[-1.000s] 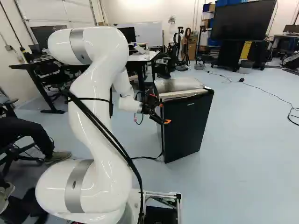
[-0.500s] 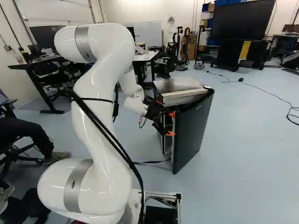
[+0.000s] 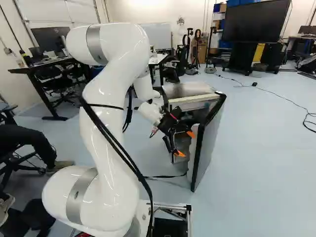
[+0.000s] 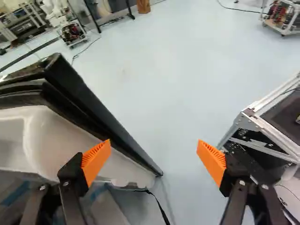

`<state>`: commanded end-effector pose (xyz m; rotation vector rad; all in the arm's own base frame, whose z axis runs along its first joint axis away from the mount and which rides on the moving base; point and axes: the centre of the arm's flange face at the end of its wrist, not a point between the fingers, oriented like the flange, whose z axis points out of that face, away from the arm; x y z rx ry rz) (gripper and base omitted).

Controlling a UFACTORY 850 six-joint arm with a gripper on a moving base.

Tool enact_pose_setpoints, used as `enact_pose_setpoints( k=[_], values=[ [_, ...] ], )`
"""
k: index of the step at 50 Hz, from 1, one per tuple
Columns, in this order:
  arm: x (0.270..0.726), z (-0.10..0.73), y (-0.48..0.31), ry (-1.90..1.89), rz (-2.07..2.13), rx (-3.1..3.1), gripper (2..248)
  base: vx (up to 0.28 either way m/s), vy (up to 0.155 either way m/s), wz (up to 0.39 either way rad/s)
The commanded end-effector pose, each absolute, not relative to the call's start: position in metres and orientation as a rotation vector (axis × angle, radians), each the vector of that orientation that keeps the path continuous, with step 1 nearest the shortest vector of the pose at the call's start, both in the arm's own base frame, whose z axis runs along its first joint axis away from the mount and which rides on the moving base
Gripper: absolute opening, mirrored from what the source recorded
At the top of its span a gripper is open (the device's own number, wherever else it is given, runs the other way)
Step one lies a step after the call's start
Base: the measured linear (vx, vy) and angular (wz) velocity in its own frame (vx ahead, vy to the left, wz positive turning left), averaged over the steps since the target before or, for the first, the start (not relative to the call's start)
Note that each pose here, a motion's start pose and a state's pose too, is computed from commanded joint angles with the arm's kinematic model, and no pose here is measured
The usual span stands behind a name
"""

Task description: Open the fridge door

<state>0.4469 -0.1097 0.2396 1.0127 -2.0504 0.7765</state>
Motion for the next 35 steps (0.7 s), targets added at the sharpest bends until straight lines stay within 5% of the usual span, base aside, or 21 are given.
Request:
enact_pose_setpoints(
  k=[35],
  values=[
    [0.429, 0.237, -0.11, -2.028, 0.753, 1.016, 247, 0.0, 0.0, 0.0]
  ],
)
